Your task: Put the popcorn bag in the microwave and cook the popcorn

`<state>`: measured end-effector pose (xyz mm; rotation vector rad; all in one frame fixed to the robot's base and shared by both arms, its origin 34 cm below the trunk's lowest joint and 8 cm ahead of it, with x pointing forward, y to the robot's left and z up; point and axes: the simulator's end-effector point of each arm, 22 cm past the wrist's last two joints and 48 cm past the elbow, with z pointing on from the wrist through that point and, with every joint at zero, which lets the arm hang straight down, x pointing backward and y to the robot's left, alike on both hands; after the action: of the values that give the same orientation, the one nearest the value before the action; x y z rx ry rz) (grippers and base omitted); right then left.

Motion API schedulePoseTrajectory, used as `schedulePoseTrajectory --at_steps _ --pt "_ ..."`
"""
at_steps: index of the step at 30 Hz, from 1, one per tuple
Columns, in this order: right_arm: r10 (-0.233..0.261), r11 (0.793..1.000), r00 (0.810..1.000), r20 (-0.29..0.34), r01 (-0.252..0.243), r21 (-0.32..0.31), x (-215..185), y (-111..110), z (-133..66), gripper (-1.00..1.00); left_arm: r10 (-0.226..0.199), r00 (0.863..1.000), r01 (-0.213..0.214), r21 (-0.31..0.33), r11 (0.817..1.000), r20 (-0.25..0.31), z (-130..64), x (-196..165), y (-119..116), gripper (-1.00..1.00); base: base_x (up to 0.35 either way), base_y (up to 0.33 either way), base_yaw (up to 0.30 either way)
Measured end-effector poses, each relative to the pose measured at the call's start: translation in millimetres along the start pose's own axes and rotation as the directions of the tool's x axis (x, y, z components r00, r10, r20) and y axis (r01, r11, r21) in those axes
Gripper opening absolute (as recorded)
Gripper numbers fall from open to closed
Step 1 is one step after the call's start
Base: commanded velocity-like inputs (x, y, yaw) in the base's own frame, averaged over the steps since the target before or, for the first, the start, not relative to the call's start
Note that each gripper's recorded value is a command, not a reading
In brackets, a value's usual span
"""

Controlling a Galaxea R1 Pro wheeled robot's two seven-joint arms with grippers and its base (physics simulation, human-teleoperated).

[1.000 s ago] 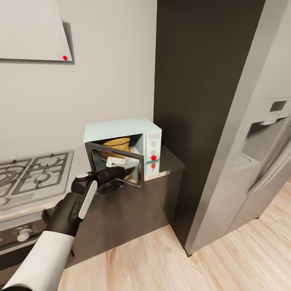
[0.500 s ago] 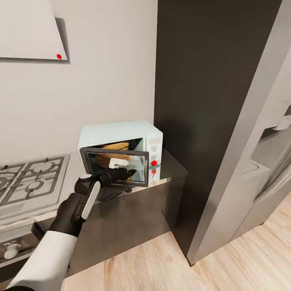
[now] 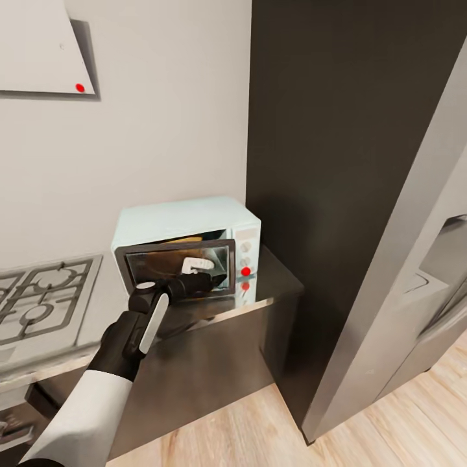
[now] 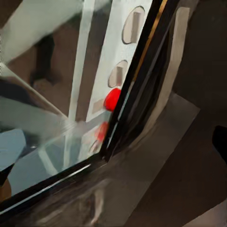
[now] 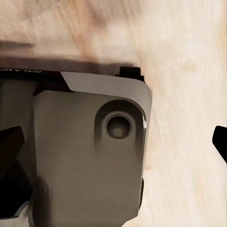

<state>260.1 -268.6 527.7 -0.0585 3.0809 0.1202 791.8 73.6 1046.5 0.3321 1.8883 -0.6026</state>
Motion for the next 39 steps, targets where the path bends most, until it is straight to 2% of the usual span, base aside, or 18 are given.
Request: schedulePoseTrajectory --at_steps 12,19,25,29,33,39 --pt "0.001 1.000 1.000 0.001 -0.001 0.001 0 -1 -0.1 1.00 -0.002 1.000 0.002 0.000 1.000 -0.002 0.3 1 0 1.00 0.198 0.000 0.000" --pt "0.000 1.000 1.000 0.001 0.000 0.000 0 0 0.1 1.00 -0.015 1.000 0.015 0.017 1.000 -0.006 0.5 2 -4 1.00 0.014 0.000 0.000" --pt "-0.001 1.000 1.000 0.000 0.001 0.001 -1 -1 0.3 1.00 -0.013 1.000 0.012 -0.093 0.996 -0.012 0.1 4 21 1.00 -0.296 0.000 0.000" --pt "-0.003 1.000 1.000 0.002 0.003 0.001 -1 -1 0.2 1.00 -0.014 1.000 0.013 -0.098 0.995 -0.012 0.4 3 21 1.00 -0.345 0.000 0.000" --pt "-0.003 1.000 1.000 0.003 0.003 0.001 -1 -1 0.2 1.00 0.011 1.000 -0.012 -0.068 0.998 -0.024 5.5 6 4 1.00 -0.346 0.000 0.000" --pt "-0.003 1.000 1.000 0.002 0.003 0.001 -1 -1 0.2 1.00 0.014 1.000 -0.016 -0.063 0.998 -0.028 6.5 8 1 1.00 -0.346 0.000 0.000"
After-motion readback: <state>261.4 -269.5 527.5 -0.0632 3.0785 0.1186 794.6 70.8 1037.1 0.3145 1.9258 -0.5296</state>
